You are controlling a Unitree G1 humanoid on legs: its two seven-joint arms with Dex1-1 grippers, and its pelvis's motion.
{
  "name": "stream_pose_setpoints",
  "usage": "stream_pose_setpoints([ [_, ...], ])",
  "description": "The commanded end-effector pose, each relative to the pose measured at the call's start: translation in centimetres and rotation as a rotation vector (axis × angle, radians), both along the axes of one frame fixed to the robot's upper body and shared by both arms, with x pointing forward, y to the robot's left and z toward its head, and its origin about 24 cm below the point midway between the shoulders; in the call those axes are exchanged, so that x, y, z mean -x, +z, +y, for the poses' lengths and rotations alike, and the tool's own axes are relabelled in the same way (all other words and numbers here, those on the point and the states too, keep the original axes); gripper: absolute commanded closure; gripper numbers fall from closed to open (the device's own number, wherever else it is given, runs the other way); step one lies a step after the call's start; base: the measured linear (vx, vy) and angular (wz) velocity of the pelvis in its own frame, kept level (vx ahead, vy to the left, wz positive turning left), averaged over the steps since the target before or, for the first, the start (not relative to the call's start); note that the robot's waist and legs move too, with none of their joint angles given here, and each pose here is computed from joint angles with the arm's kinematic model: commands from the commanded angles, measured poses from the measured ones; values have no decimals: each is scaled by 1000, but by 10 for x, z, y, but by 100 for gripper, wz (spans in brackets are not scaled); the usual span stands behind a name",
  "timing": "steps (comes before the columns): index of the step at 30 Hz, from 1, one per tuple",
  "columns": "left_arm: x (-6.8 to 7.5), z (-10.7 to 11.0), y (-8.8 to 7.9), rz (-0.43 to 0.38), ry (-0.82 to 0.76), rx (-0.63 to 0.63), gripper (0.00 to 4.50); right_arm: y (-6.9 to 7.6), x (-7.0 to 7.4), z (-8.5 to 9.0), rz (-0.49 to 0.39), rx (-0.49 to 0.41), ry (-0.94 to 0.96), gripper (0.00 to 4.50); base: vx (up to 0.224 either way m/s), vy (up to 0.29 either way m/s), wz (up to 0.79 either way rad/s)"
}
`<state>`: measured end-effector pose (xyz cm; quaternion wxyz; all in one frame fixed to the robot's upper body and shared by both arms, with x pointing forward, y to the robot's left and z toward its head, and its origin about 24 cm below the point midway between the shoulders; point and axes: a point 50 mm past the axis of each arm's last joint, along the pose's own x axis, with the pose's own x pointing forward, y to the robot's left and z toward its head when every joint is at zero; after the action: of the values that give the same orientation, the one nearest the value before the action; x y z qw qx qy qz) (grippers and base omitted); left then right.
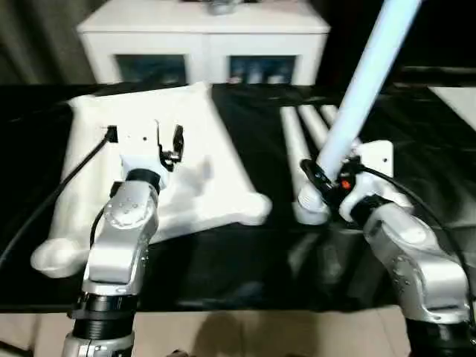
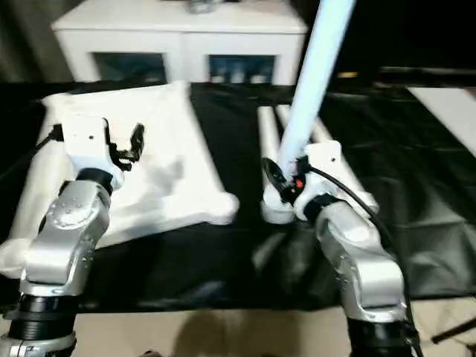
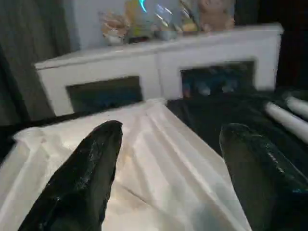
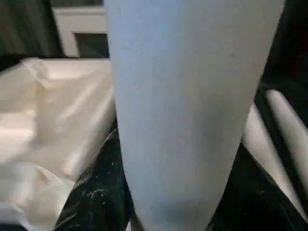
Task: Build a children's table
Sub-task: Pick table leg
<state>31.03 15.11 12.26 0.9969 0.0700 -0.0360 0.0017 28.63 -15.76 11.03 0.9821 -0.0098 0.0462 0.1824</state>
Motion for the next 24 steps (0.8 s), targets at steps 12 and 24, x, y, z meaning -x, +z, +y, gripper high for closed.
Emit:
stream_pose_setpoints([
  [12,14,-5,-19,38,-25,-12,87,12,-13,3,-21,-47,19,265,-39,-112,2],
  [24,17,-11,-12,46,-103,-37,87,10,-5,19,-19,-87,106,265,11,-8,-4],
])
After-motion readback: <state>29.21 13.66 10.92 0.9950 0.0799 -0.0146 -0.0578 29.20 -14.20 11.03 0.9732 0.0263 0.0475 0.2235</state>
